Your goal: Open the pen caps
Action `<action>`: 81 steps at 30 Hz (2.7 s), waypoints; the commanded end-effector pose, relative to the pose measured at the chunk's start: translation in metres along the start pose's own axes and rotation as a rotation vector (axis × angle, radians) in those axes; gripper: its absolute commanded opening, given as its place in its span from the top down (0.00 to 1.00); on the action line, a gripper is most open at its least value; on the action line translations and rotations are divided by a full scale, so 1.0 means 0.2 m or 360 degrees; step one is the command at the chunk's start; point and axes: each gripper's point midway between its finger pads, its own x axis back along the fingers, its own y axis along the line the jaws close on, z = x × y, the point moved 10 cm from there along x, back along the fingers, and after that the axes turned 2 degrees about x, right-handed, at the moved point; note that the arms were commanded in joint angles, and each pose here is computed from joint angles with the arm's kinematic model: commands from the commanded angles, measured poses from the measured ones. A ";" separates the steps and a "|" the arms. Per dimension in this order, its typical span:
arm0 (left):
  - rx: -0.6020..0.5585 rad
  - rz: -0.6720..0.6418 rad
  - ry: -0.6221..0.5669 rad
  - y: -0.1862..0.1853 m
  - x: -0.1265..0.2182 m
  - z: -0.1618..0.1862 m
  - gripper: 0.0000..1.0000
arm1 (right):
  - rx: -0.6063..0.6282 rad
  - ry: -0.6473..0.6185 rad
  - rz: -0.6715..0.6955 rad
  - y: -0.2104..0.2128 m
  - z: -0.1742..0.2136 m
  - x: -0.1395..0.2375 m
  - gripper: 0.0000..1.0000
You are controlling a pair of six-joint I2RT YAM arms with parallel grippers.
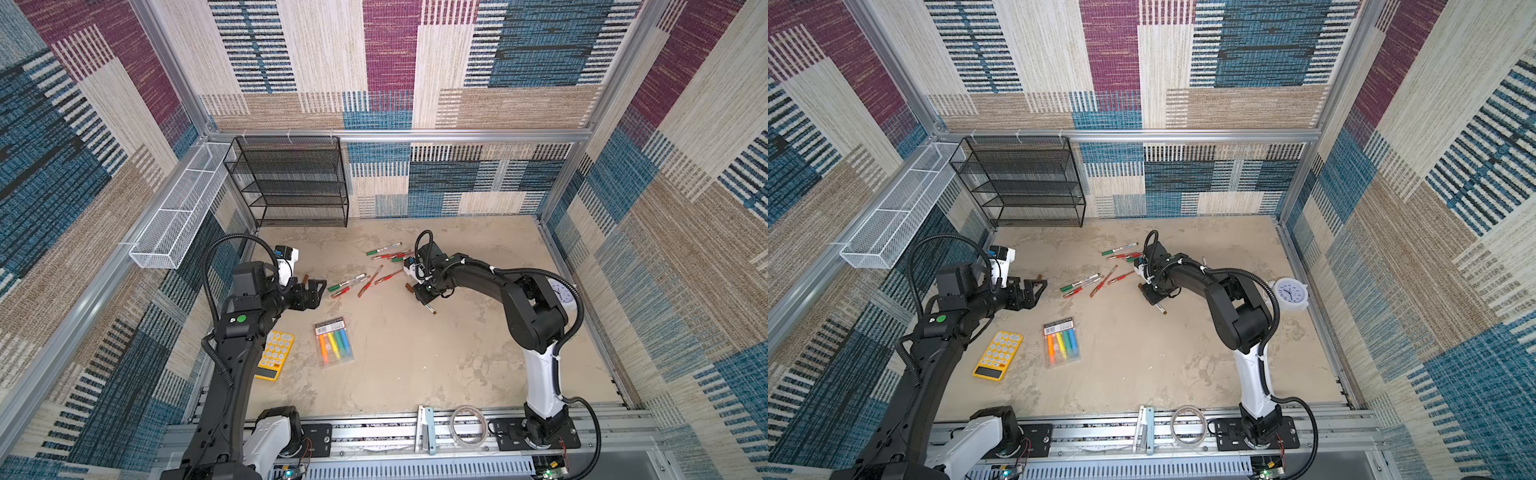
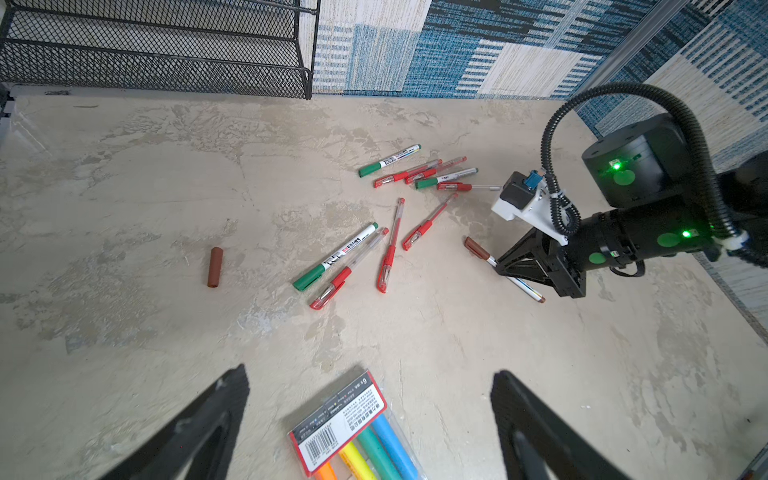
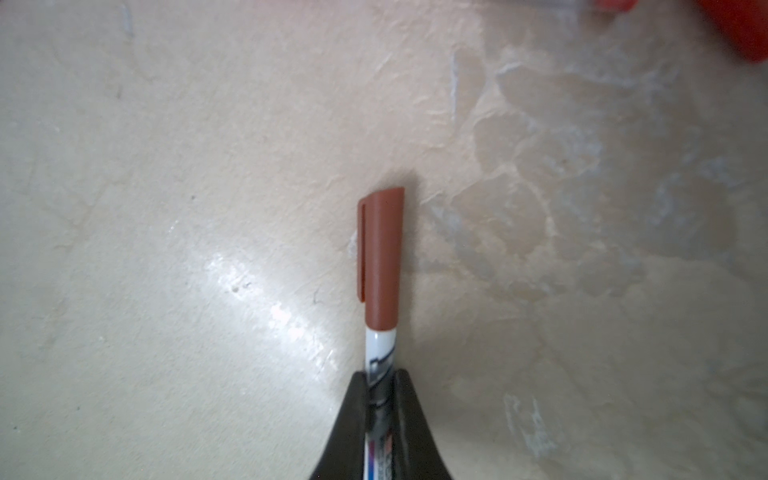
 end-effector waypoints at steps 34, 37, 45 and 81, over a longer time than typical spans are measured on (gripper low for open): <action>0.0344 0.0998 0.0026 -0.19 -0.07 -0.03 0.27 | 0.0011 -0.1354 -0.0920 0.92 -0.13 0.65 0.99; 0.0325 0.1007 0.0027 -0.20 -0.09 -0.02 0.34 | 0.0066 -0.1349 -0.0954 0.96 -0.13 0.65 0.99; 0.0332 0.0985 0.0026 -0.19 -0.10 -0.02 0.63 | 0.0123 -0.1321 -0.0977 1.00 -0.16 0.64 0.99; 0.0285 0.0880 -0.0034 -0.16 -0.05 -0.06 1.00 | 0.0039 -0.1107 -0.0920 0.95 0.07 0.45 1.00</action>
